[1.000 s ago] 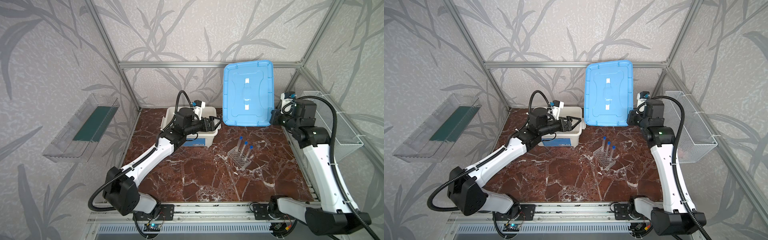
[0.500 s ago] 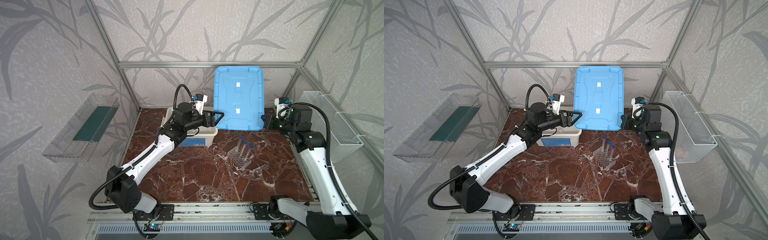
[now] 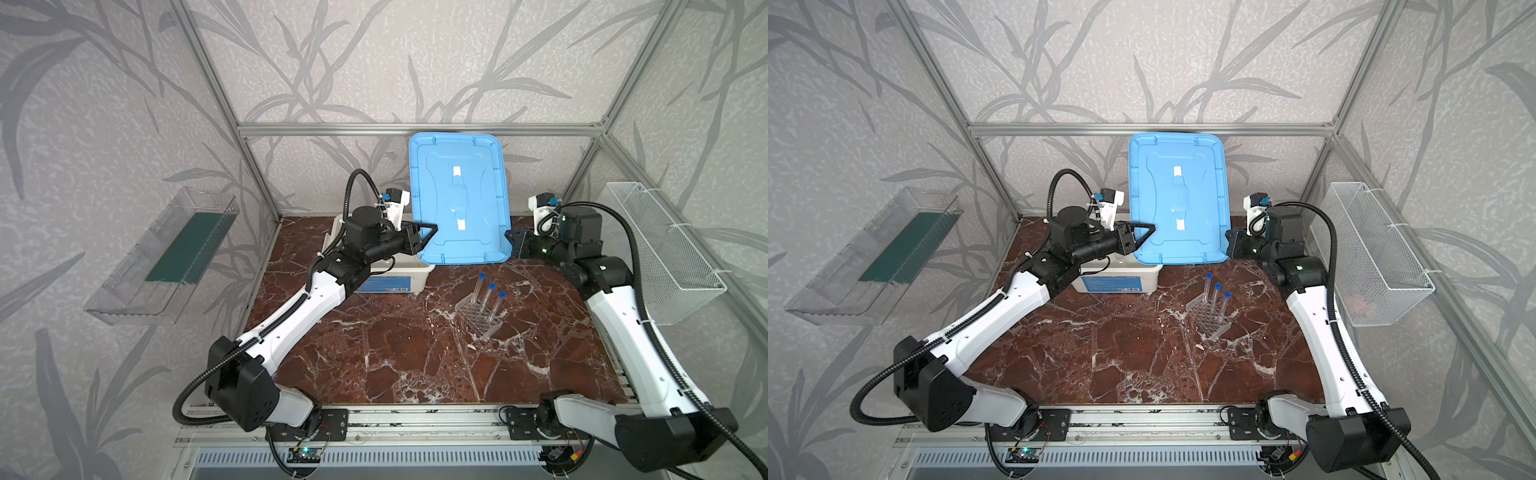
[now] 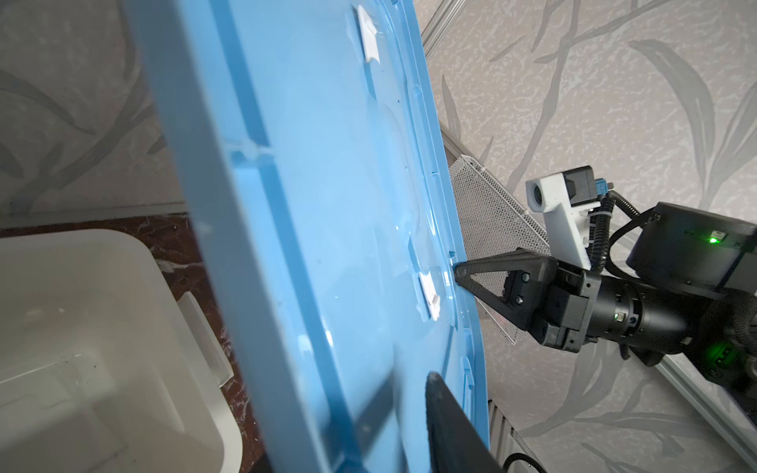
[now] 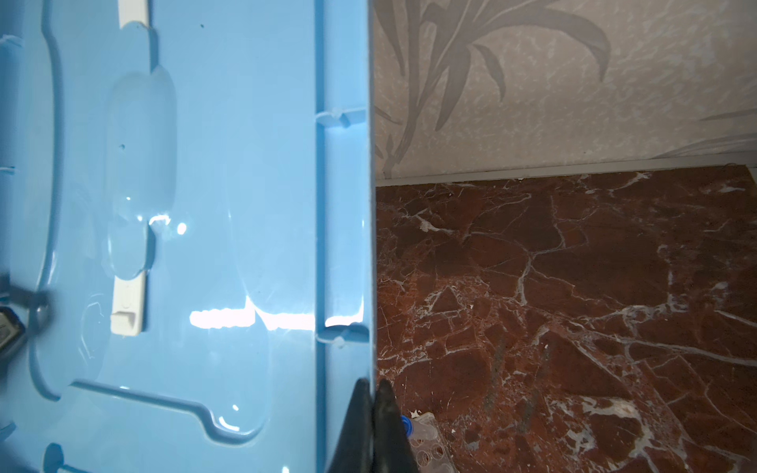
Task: Organize the chemistry lab equipment
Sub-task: 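Tilt the blue lid over the white bin with both grippers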
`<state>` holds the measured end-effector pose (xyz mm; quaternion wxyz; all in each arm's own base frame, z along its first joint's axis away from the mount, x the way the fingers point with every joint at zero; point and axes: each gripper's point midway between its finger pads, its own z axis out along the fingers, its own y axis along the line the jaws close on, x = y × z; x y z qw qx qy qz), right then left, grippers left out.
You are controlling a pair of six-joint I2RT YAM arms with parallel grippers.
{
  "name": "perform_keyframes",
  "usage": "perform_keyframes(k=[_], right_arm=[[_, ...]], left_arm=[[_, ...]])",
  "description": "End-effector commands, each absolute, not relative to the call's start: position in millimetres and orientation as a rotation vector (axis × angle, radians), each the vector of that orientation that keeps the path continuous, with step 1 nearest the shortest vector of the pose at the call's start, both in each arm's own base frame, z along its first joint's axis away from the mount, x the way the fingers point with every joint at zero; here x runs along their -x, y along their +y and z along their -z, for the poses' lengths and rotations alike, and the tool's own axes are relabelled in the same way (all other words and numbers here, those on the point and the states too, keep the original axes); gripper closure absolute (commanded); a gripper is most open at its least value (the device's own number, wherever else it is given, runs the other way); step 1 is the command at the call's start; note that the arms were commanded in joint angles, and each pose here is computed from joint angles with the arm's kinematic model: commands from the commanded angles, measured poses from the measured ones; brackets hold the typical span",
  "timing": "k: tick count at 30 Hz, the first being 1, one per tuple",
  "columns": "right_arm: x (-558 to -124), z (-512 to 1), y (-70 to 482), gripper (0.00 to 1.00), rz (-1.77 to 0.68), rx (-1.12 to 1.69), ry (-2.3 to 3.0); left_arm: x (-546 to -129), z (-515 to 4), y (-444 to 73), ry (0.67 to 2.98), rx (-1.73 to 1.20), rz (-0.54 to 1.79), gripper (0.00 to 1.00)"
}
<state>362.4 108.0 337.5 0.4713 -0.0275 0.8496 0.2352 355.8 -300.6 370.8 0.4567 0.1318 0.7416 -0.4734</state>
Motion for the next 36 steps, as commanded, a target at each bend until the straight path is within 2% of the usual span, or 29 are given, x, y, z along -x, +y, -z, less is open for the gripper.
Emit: perform_keyframes(k=[1,3,5,6,7,8,9,11,12,20,27,33,36], right_arm=[[-373,-348,123,1.0,-0.597,0.102,2.02],[-377,-345,134,1.0,-0.606,0.122,2.023],[-382,-342,146,0.91,-0.633,0.141,2.03],[-385,-340,151,0.81,-0.654,0.149,2.037],[-389,-338,157,0.62,-0.682,0.151,2.05],[-393,-335,162,0.48,-0.708,0.145,2.071],[-395,-334,166,0.4,-0.728,0.145,2.089],[-400,-336,173,0.05,-0.744,0.145,2.102],[-402,-340,175,0.02,-0.747,0.148,2.091],[-405,-395,198,0.01,-0.916,0.157,1.999],[-411,-445,216,0.01,-0.984,0.137,1.974],[-416,-475,233,0.01,-1.053,0.167,1.922],[-424,-469,244,0.01,-1.056,0.182,1.952]], left_arm=[[-347,-385,-289,1.809,-0.349,1.106,0.73],[-346,-384,-284,1.822,-0.351,1.071,0.77],[-345,-382,-277,1.835,-0.349,1.027,0.82],[-345,-381,-273,1.841,-0.346,0.999,0.84],[-346,-382,-266,1.845,-0.34,0.95,0.87],[-346,-381,-258,1.86,-0.335,0.889,0.9],[-347,-380,-250,1.874,-0.335,0.823,0.93],[-348,-384,-227,1.891,-0.336,0.645,0.95],[-348,-384,-218,1.898,-0.335,0.58,0.97],[-347,-412,-143,1.856,-0.396,-0.015,0.98],[-348,-398,-108,1.829,-0.572,-0.546,0.98],[-343,-378,-115,1.812,-0.681,-0.735,0.98],[-339,-369,-122,1.821,-0.712,-0.752,0.97]])
